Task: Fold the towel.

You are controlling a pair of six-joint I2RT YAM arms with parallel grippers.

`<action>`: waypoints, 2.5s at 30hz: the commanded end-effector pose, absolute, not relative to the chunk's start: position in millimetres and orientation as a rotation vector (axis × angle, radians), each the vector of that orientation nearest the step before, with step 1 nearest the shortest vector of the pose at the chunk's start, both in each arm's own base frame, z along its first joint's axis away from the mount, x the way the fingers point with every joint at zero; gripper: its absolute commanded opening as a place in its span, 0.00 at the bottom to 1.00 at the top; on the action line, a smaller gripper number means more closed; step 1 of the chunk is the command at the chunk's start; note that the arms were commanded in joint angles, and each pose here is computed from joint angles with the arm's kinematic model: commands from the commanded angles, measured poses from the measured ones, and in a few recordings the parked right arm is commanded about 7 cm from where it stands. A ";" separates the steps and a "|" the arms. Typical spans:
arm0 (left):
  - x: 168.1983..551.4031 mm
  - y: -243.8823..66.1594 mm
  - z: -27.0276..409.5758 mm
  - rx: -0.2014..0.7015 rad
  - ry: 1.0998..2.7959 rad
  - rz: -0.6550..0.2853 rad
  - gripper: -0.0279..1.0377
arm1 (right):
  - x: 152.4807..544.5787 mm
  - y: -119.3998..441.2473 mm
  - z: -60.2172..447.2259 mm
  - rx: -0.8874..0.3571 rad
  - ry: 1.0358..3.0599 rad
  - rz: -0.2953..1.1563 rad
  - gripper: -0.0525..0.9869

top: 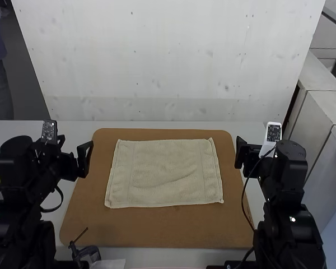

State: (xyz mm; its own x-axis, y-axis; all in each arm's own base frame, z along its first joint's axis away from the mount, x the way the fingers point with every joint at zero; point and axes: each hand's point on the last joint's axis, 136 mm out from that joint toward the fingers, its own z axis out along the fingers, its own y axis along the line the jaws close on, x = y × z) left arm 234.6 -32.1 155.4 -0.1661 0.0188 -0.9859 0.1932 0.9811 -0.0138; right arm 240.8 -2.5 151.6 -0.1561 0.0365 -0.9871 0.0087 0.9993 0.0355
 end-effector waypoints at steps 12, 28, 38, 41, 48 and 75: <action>235.0 -31.2 160.2 0.168 1.718 -0.138 0.95 | 241.7 -3.5 149.3 0.031 1.731 0.015 0.98; 235.0 -31.2 159.5 0.168 1.719 -0.138 0.95 | 241.7 -3.8 149.3 0.032 1.731 0.014 0.98; 235.0 -31.2 160.2 0.168 1.718 -0.138 0.95 | 241.7 -3.7 149.3 0.032 1.731 0.014 0.98; 234.9 -31.2 160.6 0.168 1.716 -0.138 0.95 | 241.7 -3.5 149.3 0.031 1.731 0.015 0.98; 235.0 -31.2 160.2 0.168 1.718 -0.138 0.95 | 241.7 -3.5 149.3 0.031 1.731 0.015 0.98; 236.7 -28.2 160.5 0.157 1.707 -0.120 0.95 | 242.6 -3.2 150.8 0.021 1.719 0.010 0.98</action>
